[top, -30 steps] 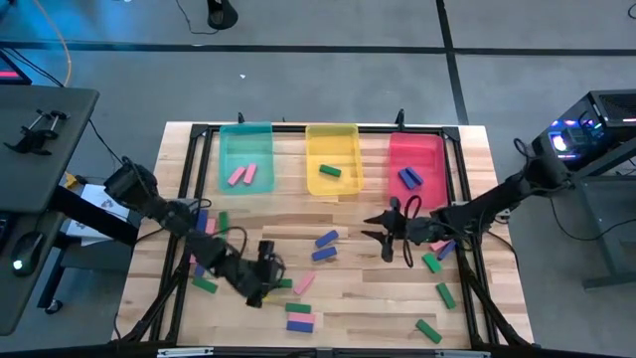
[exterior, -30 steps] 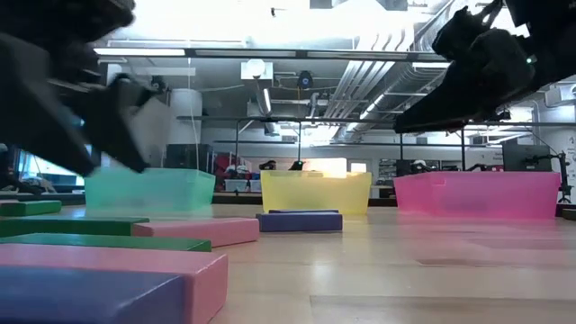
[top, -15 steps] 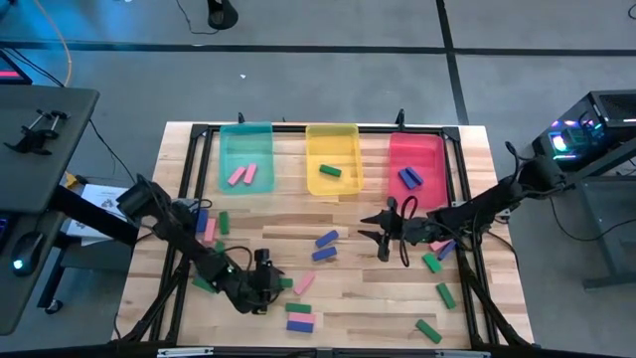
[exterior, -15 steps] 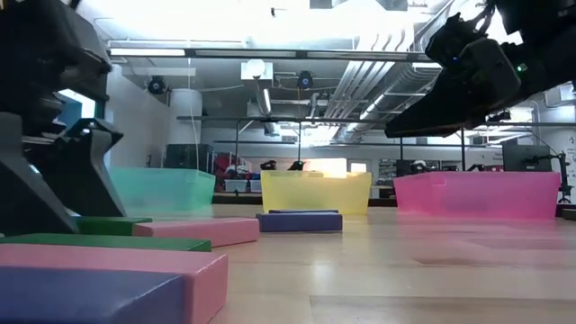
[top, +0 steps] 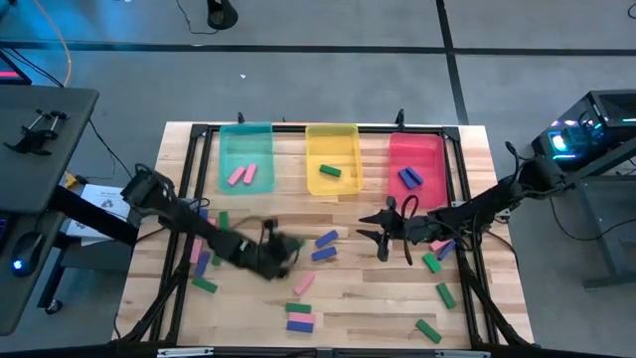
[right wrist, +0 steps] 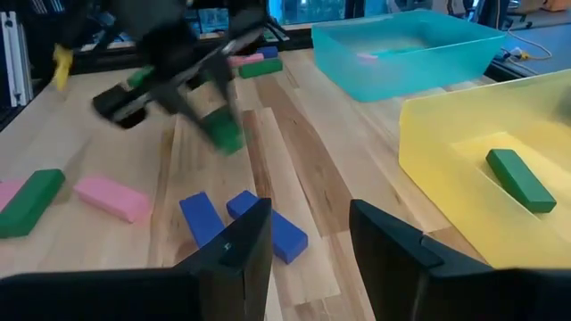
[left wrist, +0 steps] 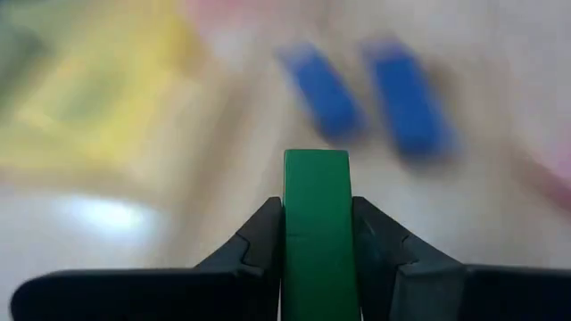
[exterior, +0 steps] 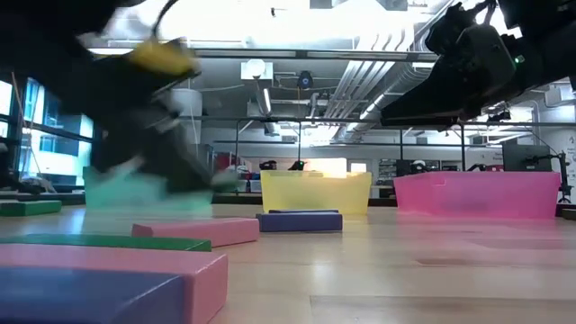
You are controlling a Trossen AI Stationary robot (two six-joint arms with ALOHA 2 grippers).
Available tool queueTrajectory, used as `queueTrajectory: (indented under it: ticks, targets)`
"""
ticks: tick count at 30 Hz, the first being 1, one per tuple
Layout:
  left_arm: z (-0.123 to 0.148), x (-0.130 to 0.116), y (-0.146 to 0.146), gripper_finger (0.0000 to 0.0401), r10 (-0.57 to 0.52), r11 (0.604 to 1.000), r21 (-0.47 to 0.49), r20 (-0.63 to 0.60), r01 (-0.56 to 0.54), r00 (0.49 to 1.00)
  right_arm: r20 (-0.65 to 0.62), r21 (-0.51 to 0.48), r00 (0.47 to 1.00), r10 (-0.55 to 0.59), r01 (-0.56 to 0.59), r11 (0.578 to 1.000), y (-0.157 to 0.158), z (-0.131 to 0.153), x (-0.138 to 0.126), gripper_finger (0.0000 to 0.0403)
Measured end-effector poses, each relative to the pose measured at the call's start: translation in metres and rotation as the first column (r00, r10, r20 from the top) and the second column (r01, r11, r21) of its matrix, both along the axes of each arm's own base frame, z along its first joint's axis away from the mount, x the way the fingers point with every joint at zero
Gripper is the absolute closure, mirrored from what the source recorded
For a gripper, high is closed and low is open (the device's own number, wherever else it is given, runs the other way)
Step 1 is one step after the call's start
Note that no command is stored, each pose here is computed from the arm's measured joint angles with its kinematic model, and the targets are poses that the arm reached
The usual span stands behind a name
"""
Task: Sort blocks
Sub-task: Put the green wooden block into the yellow bin
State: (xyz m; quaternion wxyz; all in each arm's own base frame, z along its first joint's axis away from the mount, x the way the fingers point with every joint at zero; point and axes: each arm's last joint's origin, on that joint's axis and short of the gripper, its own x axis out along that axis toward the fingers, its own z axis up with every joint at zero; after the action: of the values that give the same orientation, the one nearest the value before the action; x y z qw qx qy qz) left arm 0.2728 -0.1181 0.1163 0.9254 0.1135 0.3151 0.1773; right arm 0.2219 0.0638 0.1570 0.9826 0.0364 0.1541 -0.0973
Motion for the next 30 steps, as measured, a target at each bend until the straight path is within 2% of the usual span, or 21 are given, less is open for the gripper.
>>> queueTrajectory:
  ticks: [3, 7, 9, 11, 15, 20, 24, 27, 30]
  targets:
    - [0.026, 0.022, 0.031, 0.033, 0.016, 0.999, 0.042, 0.061, -0.018, 0.998, 0.001, 0.003, 1.0, -0.001, 0.001, 1.0, 0.0, 0.0, 0.0, 0.0268]
    - [0.067, 0.059, 0.08, 0.033, -0.056, 0.998, 0.025, 0.189, 0.053, 0.98, 0.001, -0.001, 1.0, -0.004, 0.004, 1.0, 0.0, 0.0, 0.0, 0.0268]
    - [0.084, 0.075, 0.113, 0.033, -0.042, 0.998, -0.028, 0.213, 0.049, 0.976, 0.002, -0.003, 1.0, -0.01, 0.01, 1.0, 0.0, 0.0, 0.0, 0.0268]
    - [0.094, 0.088, 0.15, 0.033, 0.043, 0.992, -0.121, 0.188, -0.02, 0.981, 0.002, -0.002, 1.0, -0.012, 0.012, 1.0, 0.0, 0.0, 0.0, 0.0268]
    - [0.092, 0.111, 0.215, 0.033, 0.158, 0.969, -0.202, 0.054, -0.144, 0.986, 0.002, -0.003, 1.0, -0.012, 0.012, 1.0, 0.0, 0.0, 0.0, 0.0268]
    - [0.07, 0.141, 0.268, 0.033, 0.201, 0.938, -0.263, -0.114, -0.224, 0.973, 0.002, 0.001, 1.0, -0.014, 0.014, 1.0, 0.0, 0.0, 0.0, 0.0268]
    - [0.049, 0.156, 0.293, 0.033, 0.239, 0.91, -0.279, -0.258, -0.308, 0.936, 0.002, 0.016, 1.0, -0.02, 0.02, 1.0, 0.0, 0.0, 0.0, 0.0268]
    - [0.041, 0.163, 0.302, 0.0321, 0.254, 0.897, -0.279, -0.309, -0.343, 0.916, -0.001, 0.02, 1.0, -0.022, 0.022, 1.0, 0.0, -0.001, 0.0, 0.0268]
    - [0.045, 0.167, 0.302, 0.0293, 0.263, 0.905, -0.246, -0.317, -0.347, 0.911, -0.001, 0.02, 1.0, -0.022, 0.023, 1.0, 0.0, -0.001, 0.0, 0.0268]
